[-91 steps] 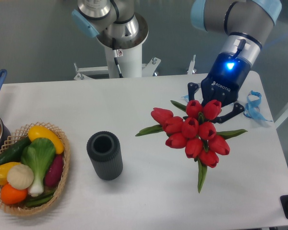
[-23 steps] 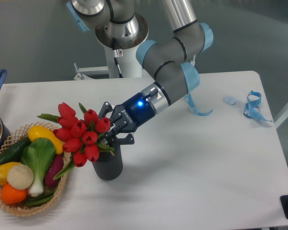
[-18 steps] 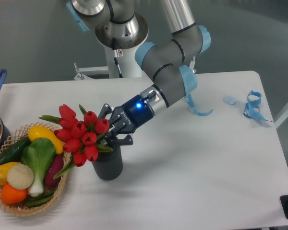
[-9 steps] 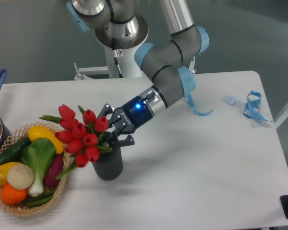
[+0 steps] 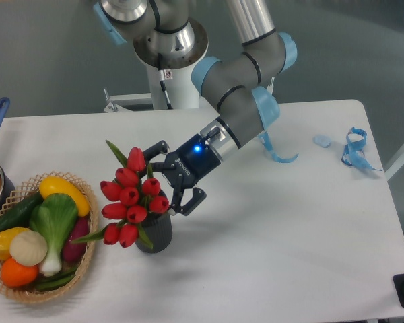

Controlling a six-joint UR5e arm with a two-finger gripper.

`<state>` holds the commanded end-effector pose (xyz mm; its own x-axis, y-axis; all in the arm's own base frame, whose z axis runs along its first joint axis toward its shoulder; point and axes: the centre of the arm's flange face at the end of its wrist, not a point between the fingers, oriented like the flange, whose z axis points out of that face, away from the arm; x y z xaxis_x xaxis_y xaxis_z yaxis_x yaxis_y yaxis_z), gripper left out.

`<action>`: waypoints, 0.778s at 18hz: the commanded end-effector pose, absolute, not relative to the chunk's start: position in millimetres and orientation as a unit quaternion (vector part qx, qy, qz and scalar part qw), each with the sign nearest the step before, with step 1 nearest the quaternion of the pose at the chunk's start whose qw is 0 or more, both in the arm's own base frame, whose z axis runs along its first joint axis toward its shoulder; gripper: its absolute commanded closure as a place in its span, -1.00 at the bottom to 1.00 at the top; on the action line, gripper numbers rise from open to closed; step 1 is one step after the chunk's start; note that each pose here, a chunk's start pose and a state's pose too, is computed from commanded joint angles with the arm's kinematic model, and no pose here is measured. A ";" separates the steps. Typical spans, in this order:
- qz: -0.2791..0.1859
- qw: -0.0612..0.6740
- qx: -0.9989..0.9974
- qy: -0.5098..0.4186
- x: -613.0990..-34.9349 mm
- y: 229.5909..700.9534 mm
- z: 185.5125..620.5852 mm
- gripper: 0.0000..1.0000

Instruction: Insert the flowers into the vase

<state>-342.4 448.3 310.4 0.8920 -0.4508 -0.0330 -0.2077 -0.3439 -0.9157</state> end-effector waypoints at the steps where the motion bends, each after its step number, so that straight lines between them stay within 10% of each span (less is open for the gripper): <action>1: -0.096 0.526 -0.820 0.205 -345.3 441.1 319.4 -1.00; 14: 0.172 0.361 -0.906 0.140 -477.7 303.7 451.7 -1.00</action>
